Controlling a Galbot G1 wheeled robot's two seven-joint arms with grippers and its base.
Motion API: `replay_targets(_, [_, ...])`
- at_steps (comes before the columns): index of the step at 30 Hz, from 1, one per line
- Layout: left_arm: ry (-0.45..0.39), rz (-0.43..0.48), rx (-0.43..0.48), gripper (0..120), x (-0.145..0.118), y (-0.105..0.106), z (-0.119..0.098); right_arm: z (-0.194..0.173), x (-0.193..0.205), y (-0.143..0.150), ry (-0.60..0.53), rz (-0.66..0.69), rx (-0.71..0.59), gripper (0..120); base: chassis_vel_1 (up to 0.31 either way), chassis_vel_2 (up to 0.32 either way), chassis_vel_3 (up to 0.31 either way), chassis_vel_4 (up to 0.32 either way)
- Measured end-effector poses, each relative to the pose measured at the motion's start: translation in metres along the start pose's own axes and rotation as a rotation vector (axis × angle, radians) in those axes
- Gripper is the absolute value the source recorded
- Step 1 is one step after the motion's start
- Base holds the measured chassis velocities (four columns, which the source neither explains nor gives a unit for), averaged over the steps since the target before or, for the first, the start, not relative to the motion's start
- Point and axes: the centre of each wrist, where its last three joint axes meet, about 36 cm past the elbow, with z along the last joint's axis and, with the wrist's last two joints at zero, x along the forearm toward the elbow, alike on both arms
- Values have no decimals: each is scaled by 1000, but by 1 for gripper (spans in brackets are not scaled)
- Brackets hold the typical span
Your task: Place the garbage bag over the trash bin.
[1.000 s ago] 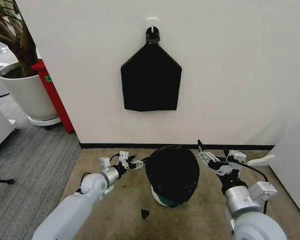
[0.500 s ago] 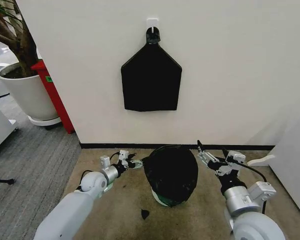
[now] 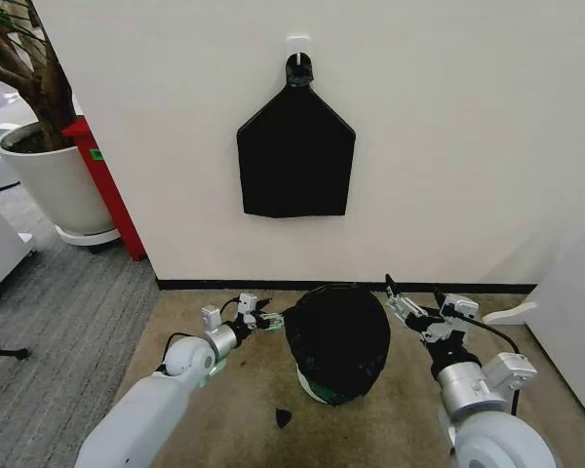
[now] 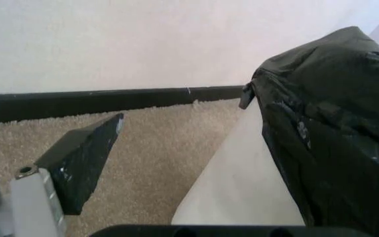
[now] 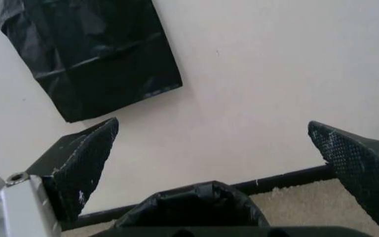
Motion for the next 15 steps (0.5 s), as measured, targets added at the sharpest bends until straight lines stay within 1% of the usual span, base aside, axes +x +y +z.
replay_targets(8, [4,-4,25,100,-6,0,9,1,0,0,6,-3,-2,100,0,0,0,0])
replay_targets(15, [13,-3,24,100,-8,0,15,2,0,1,10,-5,-2,100,0,0,0,0])
